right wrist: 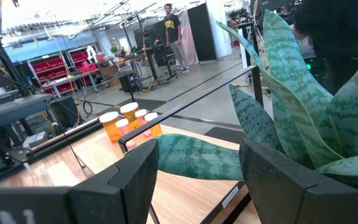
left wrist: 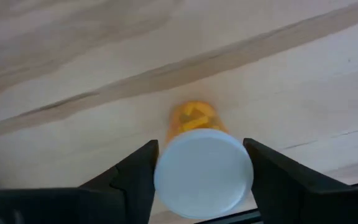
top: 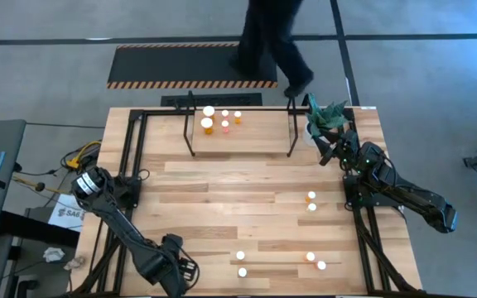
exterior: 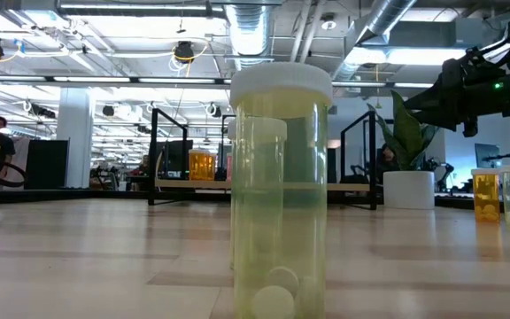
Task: Pick and place medicine bottles onto shelf by color
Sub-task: Put the big orange pill bottle on the shelf aligned with the other big orange pill bottles
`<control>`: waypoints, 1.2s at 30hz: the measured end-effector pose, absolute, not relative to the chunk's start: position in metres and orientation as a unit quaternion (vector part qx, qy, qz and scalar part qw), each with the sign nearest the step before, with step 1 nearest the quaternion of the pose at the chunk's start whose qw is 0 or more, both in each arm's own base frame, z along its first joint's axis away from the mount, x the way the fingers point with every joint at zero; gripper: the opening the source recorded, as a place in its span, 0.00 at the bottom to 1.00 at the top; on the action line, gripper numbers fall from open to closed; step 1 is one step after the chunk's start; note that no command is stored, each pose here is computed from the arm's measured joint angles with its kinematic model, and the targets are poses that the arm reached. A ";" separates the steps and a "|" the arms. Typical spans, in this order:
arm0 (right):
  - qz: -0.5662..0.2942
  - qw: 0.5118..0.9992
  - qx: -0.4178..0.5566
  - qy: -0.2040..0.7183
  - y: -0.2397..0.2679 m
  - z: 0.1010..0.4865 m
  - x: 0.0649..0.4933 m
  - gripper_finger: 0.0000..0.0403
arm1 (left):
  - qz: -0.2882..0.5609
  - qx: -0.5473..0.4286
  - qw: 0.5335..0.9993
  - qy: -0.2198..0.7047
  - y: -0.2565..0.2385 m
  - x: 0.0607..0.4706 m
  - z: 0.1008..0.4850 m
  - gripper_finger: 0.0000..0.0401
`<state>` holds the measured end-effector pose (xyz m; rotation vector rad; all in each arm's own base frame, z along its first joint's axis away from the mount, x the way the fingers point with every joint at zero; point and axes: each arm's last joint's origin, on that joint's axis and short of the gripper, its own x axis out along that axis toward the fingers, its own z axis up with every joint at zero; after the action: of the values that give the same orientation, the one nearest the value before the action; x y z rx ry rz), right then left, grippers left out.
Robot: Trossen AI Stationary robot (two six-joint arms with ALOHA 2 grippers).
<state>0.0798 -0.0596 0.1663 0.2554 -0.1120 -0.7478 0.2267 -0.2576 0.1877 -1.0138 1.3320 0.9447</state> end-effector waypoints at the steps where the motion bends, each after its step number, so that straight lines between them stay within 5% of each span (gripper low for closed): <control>1: -0.364 0.921 0.124 -0.054 -0.060 0.166 0.080 0.62 | 0.401 -0.431 0.573 0.570 -0.256 0.228 0.188 0.48; 16: -0.364 0.921 0.124 -0.054 -0.060 0.166 0.080 0.62 | 0.295 -0.369 0.633 0.614 -0.207 0.286 0.201 0.47; 36: -0.364 0.921 0.124 -0.054 -0.060 0.166 0.080 0.62 | 0.209 -0.224 0.729 0.611 -0.017 0.365 0.261 0.48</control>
<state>0.0798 -0.0596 0.1663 0.2555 -0.1118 -0.7478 0.3646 -0.0173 0.2611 -0.4941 1.3465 0.4606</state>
